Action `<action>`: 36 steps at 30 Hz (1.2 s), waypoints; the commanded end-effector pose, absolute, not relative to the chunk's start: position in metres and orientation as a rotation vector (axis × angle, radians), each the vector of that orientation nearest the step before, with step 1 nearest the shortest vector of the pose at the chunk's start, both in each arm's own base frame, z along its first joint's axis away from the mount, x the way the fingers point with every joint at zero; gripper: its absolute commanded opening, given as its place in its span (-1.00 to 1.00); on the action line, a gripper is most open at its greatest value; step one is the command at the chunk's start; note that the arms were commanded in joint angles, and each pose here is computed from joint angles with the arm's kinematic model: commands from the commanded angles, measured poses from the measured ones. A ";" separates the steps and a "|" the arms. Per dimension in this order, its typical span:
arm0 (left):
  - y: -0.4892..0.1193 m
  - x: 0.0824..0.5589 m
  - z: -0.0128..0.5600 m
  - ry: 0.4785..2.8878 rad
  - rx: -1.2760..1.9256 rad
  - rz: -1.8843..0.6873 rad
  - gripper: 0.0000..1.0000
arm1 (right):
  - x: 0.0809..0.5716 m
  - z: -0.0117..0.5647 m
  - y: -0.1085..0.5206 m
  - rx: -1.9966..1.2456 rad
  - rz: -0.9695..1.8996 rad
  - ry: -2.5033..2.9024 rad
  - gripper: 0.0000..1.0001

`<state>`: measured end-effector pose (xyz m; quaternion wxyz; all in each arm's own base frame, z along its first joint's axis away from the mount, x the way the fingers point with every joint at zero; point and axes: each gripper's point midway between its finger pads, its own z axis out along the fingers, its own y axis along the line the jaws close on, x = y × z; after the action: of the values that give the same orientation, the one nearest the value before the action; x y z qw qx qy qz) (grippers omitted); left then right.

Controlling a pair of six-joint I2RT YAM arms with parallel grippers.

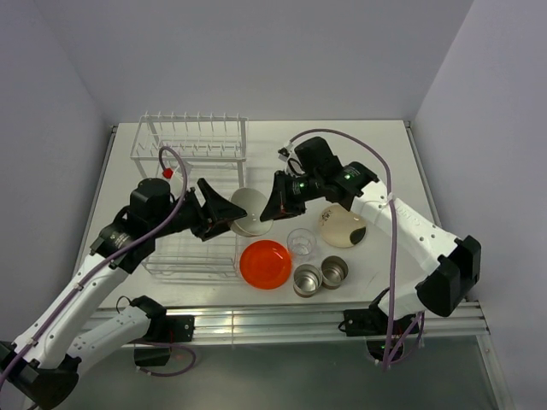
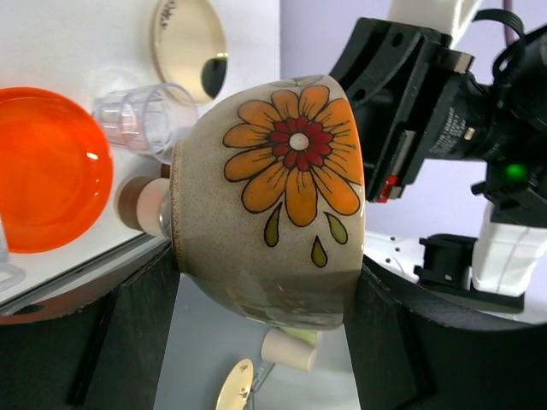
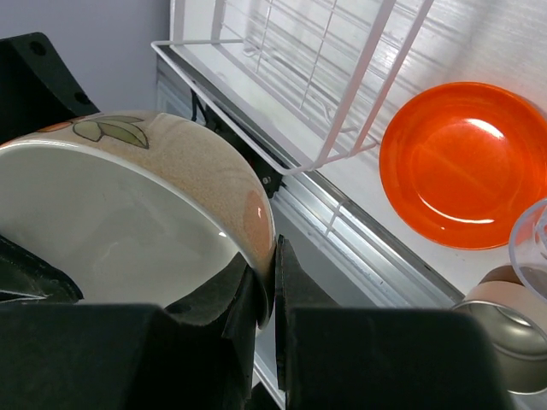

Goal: Load the mixed dishes into the dish rack

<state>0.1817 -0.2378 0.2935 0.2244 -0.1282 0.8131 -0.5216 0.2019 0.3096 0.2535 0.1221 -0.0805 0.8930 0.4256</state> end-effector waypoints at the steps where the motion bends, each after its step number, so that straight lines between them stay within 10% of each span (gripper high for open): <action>1: -0.232 0.191 0.293 2.210 -0.429 -1.384 0.07 | 0.191 0.306 0.344 -0.410 1.445 2.409 -1.00; 12: -0.201 0.186 0.289 2.156 -0.518 -1.248 -0.49 | 0.202 0.290 0.367 -0.439 1.482 2.430 -1.00; 21: -0.187 0.177 0.288 2.086 -0.565 -1.254 0.38 | 0.197 0.294 0.377 -0.435 1.593 2.428 -1.00; 36: -0.188 0.180 0.274 2.157 -0.565 -1.195 0.59 | 0.187 0.301 0.387 -0.509 1.594 2.422 -1.00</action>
<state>0.1753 -0.1906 0.2721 0.2886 -0.2131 0.8131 -0.4584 0.1936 0.3678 0.2414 0.0752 -0.1265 0.8725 0.4660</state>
